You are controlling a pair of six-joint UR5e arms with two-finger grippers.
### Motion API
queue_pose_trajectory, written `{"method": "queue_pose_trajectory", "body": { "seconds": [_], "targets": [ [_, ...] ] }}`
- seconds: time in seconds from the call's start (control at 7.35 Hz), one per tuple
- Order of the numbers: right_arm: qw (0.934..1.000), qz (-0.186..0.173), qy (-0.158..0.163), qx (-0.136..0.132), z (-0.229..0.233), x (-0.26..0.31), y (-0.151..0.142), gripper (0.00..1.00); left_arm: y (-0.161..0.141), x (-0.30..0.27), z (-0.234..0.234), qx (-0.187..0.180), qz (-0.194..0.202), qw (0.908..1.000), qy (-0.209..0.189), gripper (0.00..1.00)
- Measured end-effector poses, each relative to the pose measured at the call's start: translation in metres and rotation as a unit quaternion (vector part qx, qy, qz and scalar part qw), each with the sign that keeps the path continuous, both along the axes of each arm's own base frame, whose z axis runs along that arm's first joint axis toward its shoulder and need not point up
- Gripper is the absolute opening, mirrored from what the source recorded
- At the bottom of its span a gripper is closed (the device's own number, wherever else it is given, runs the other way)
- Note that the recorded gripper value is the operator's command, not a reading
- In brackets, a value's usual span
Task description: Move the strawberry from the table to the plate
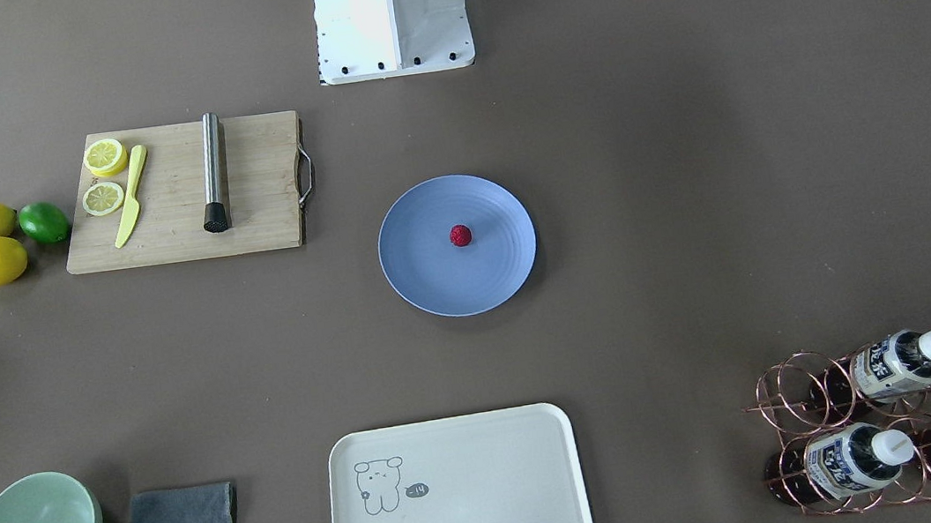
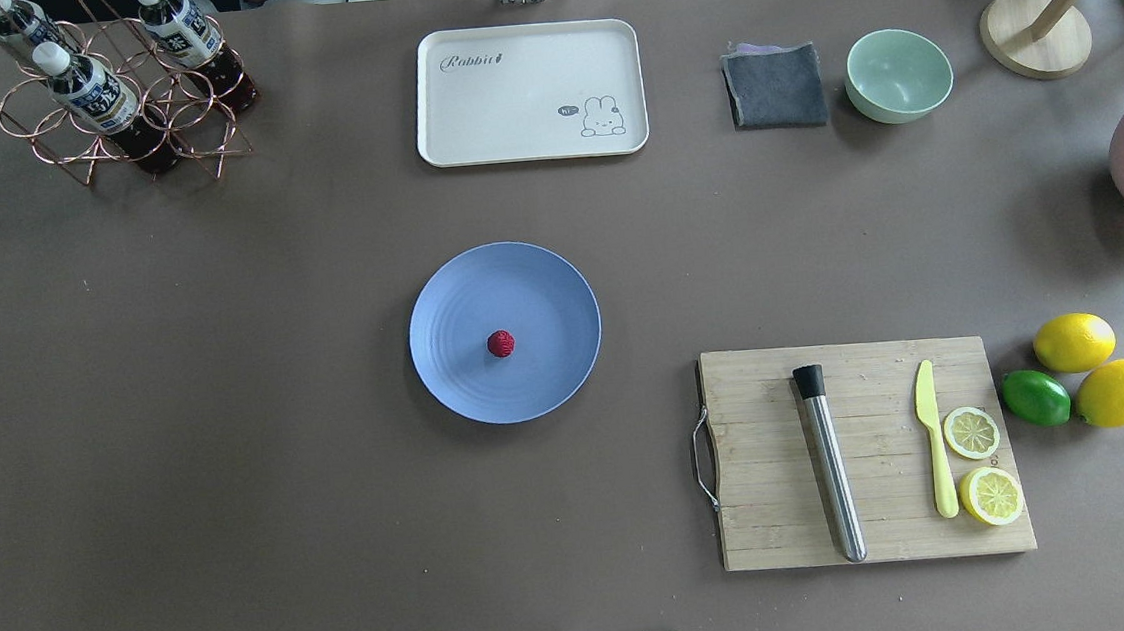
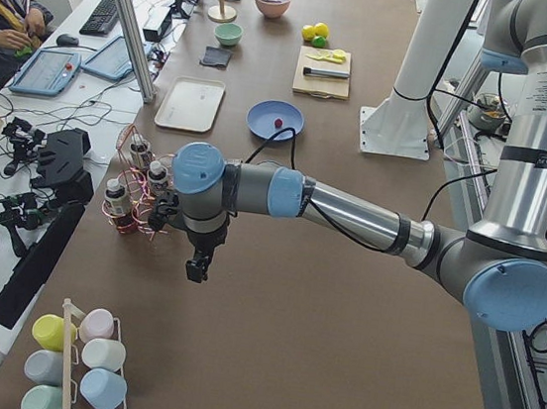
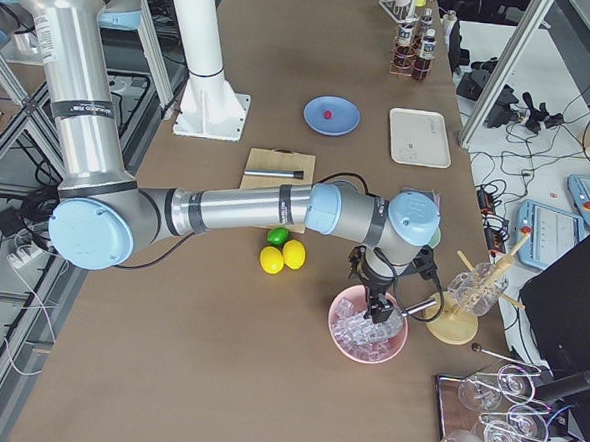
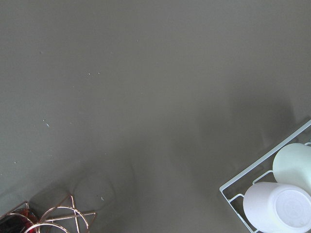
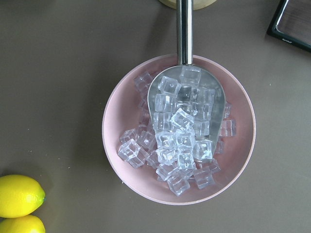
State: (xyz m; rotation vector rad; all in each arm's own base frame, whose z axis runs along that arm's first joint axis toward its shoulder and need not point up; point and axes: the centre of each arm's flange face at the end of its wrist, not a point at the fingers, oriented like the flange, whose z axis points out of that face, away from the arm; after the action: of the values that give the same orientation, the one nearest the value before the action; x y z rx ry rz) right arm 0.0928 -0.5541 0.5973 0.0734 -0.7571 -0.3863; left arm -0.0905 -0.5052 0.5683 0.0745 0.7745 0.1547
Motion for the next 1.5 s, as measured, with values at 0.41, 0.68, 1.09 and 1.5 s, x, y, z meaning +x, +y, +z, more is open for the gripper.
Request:
{"method": "queue_pose_trajectory", "body": {
  "seconds": [0.41,0.68,1.09,1.5],
  "targets": [
    [1.0000,0.003,0.007,0.001,0.000,0.001,0.011,1.00,0.034,-0.004,0.034,-0.027,0.012,0.9994,-0.019,0.98],
    [0.9999,0.002,0.014,0.001,0.001,0.002,0.013,1.00,0.047,-0.006,0.043,-0.036,0.010,0.9991,-0.019,0.98],
    [0.9997,0.007,0.022,-0.005,-0.001,0.003,0.016,1.00,0.050,-0.008,0.036,-0.041,-0.005,0.9990,-0.018,0.98],
    [0.9996,0.014,0.021,-0.015,0.005,0.002,0.019,1.00,0.061,-0.007,0.039,-0.050,-0.013,0.9985,-0.017,0.98]
  ]
}}
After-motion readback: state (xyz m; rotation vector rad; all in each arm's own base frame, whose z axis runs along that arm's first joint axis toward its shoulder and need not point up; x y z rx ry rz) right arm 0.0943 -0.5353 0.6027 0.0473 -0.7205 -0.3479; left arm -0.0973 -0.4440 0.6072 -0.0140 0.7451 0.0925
